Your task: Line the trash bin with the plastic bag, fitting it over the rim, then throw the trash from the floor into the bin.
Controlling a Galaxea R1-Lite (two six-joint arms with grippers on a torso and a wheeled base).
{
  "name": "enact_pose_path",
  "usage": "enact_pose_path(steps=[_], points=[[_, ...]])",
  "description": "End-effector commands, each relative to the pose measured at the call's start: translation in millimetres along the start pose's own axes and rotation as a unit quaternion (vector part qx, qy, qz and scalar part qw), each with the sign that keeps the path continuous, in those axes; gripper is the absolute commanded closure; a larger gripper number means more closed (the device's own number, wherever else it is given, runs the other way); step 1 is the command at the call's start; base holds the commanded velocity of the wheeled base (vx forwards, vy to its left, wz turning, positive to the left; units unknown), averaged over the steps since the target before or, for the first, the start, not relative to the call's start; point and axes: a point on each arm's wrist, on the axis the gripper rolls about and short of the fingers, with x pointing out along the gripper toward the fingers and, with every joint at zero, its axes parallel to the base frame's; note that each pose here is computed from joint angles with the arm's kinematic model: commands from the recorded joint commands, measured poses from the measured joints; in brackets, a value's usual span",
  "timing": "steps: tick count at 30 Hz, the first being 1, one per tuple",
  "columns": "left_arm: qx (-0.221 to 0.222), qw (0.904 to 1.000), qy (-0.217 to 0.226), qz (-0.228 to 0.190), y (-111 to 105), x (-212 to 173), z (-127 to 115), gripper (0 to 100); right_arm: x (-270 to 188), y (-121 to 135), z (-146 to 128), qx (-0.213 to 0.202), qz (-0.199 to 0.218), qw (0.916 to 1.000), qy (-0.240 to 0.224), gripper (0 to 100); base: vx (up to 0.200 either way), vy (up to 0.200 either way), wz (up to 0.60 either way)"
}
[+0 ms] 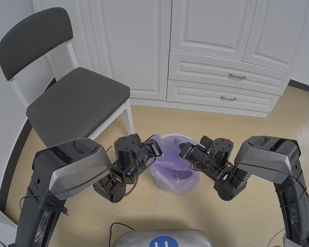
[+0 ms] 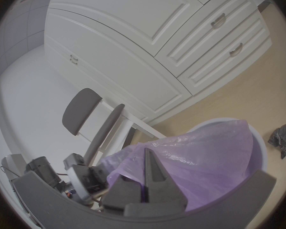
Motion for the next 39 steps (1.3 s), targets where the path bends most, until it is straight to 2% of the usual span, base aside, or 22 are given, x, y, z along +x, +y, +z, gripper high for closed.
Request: enact_pose_path(steps=[1,11,16,22,24,32,39], points=[[0.001,1.0000,0.003,0.001,1.3,0.5,-3.6,100,1.4,-25.6,-11.2,0.002,-0.015,0.9999,0.004,100,0.000,0.000,0.00],[0.002,0.9999,0.014,-0.001,0.3,1.0,-15.5,100,4.1,-34.0,-25.4,0.006,-0.028,0.9992,0.026,100,0.000,0.000,0.00],[0.002,0.9998,0.019,-0.002,-0.6,0.7,-19.9,100,5.9,-18.7,-42.0,0.008,-0.013,0.9988,0.047,100,0.000,0.000,0.00],[0.003,0.9999,0.015,-0.005,-1.2,0.6,-20.2,100,8.9,-13.4,-52.1,0.009,-0.010,0.9979,0.062,100,0.000,0.000,0.00],[0.003,0.9998,0.016,-0.006,-2.0,0.7,-21.9,100,10.9,-13.7,-51.2,0.009,-0.010,0.9980,0.061,100,0.000,0.000,0.00],[0.003,0.9998,0.017,-0.008,-3.2,1.4,-24.3,100,24.8,-35.9,-27.5,0.020,-0.056,0.9968,0.054,100,0.000,0.000,0.00],[0.005,0.9998,0.017,-0.006,0.4,2.7,-26.9,100,25.4,-53.5,-3.9,0.020,-0.079,0.9963,0.025,100,0.000,0.000,0.00]])
